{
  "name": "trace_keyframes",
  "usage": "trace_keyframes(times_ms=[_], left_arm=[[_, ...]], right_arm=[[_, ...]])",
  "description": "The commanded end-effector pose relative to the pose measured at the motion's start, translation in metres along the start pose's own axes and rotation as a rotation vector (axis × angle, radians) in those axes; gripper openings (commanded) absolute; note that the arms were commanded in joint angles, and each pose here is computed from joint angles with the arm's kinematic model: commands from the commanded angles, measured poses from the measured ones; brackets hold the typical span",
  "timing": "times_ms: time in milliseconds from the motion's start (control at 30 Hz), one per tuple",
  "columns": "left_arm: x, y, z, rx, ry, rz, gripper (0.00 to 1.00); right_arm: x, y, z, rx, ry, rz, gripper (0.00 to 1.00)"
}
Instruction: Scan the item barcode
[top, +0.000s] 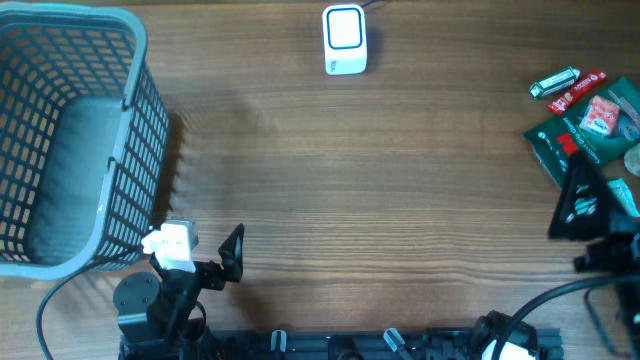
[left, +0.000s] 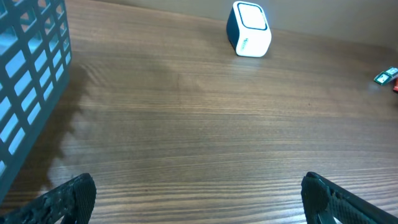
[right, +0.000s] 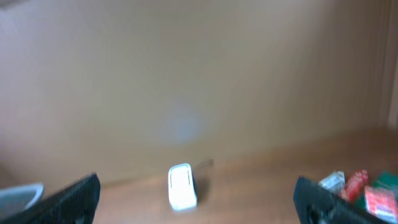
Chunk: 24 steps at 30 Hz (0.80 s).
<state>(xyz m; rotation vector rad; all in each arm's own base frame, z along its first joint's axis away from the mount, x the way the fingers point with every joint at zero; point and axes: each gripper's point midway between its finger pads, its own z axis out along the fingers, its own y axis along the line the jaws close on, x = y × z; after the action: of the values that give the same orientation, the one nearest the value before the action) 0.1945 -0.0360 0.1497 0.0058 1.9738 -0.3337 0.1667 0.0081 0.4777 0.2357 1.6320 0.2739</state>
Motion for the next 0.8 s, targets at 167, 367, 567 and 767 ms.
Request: trace_keyframes(times_ms=[167, 367, 567, 767], left_arm=[[0.001, 0.0, 0.0, 0.004, -0.001, 0.014, 1.0], [0.001, 0.0, 0.0, 0.004, -0.001, 0.014, 1.0], [0.001, 0.0, 0.0, 0.004, -0.001, 0.014, 1.0], [0.001, 0.0, 0.0, 0.004, -0.001, 0.014, 1.0]], right_arm=[[0.04, -0.023, 0.001, 0.079, 0.065, -0.017, 1.0], [0.066, -0.002, 0.007, -0.178, -0.195, -0.148, 1.0], [0.116, -0.028, 0.04, -0.193, -0.335, -0.066, 1.0], [0.177, -0.056, 0.067, -0.133, -0.307, -0.003, 1.0]])
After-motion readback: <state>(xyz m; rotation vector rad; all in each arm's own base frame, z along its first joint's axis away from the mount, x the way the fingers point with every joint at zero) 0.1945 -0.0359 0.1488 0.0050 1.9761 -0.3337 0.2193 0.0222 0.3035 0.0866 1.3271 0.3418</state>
